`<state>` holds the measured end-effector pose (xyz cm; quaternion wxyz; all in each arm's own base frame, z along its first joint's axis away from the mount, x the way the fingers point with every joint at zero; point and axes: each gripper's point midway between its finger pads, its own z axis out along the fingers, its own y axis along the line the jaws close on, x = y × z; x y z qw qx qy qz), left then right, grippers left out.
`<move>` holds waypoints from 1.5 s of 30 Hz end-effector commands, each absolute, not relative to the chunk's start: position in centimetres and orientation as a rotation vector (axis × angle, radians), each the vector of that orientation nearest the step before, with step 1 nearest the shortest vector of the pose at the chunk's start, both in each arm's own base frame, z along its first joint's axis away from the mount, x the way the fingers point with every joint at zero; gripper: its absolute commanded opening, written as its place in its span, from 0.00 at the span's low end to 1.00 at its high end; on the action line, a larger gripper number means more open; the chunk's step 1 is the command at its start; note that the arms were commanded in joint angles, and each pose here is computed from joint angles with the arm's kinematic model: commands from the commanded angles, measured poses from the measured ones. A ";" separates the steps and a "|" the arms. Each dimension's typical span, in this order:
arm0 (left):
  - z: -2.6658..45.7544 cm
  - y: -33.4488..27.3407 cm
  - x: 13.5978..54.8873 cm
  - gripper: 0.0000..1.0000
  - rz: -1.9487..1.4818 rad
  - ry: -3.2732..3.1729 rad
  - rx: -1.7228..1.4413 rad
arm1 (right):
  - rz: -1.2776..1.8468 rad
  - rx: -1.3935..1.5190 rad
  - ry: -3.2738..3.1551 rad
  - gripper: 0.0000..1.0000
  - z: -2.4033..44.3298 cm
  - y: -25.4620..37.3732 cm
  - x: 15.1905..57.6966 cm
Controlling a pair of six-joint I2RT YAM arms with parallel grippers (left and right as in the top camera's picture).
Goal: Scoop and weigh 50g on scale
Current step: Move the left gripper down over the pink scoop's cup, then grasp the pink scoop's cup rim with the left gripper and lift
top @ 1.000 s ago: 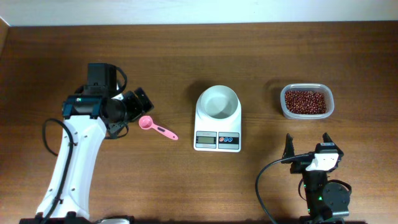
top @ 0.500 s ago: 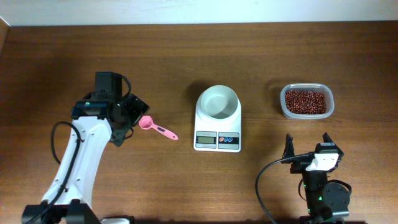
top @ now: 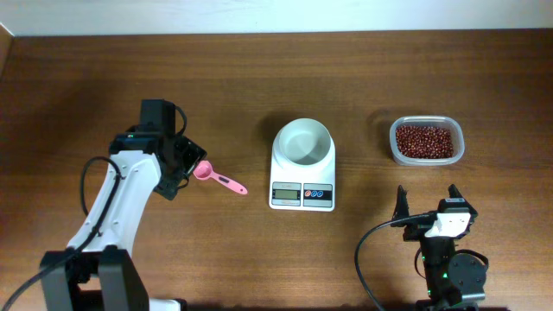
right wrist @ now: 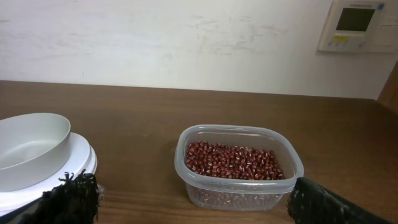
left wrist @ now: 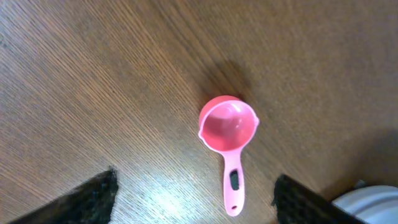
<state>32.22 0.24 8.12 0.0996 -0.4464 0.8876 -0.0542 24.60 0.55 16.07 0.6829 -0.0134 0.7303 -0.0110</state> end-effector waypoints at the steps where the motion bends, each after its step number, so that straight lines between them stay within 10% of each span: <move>1: 6.8 0.6 31.7 0.75 -0.111 2.659 -1.335 | -0.031 -0.026 1.639 0.99 15.8 0.5 24.6; 23: 2.0 0.6 32.7 0.45 -0.062 2.723 -1.368 | -0.031 -0.026 1.639 0.99 15.8 0.5 24.6; 45: 0.6 0.1 32.3 0.37 -0.004 2.708 -1.322 | -0.031 -0.026 1.639 0.99 15.8 0.5 24.6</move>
